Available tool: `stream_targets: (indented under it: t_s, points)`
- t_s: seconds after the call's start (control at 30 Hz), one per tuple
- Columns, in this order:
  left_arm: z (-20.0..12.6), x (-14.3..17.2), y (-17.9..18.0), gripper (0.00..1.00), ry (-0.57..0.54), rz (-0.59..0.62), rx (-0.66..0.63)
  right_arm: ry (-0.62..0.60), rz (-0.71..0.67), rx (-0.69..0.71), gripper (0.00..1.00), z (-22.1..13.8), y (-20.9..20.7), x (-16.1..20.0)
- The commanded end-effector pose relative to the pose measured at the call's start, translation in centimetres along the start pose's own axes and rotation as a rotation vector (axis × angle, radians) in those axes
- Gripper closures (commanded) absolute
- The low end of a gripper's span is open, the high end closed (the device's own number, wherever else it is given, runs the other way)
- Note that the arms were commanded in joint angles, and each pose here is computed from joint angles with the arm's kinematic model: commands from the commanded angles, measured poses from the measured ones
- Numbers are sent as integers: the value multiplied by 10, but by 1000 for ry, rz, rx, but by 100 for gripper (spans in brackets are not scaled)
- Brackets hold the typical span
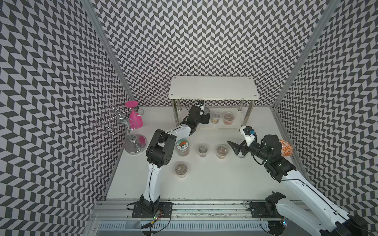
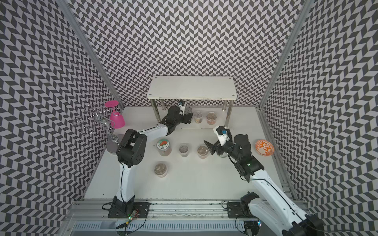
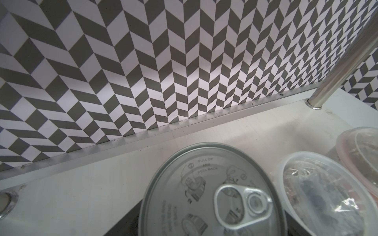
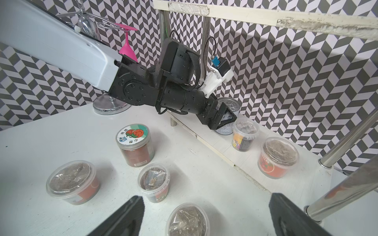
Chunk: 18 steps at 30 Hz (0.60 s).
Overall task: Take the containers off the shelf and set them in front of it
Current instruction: 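Pick up a container from the shelf.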
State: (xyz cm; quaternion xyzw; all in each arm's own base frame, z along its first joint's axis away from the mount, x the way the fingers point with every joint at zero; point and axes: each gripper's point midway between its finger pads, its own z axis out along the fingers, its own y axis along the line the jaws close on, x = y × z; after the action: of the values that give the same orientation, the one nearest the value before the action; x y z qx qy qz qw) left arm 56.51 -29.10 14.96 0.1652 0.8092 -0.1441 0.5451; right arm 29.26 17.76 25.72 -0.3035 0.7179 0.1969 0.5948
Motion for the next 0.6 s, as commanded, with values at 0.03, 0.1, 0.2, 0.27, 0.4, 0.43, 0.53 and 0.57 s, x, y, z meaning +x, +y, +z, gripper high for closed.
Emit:
stream_targets:
  t_s: [0.03, 0.1, 0.2, 0.27, 0.4, 0.43, 0.53, 0.57]
  points:
    - [-2, -10, -2, 19, -17, 29, 18, -46, -8, 14, 0, 0, -4, -12]
    - [-8, -14, -1, 20, -30, 37, 16, -51, -5, 15, 1, 0, -4, -13]
    - [-18, -18, -3, 21, -38, 43, 22, -53, 1, 6, 0, 0, -3, -11]
    - [-26, -19, -4, 23, -46, 45, 27, -54, 5, 1, 0, 1, -2, -10]
    - [-43, -24, -9, 24, -60, 48, 41, -58, 10, -5, 1, 1, -1, -9]
    - [-47, -24, -11, 24, -60, 52, 47, -58, 10, -8, 0, 1, 0, -9]
    - [-62, -21, -18, 24, -54, 60, 60, -62, 9, -3, 0, -1, -1, -10]
    - [-66, -19, -20, 24, -52, 59, 66, -62, 10, -2, 0, -1, -1, -10]
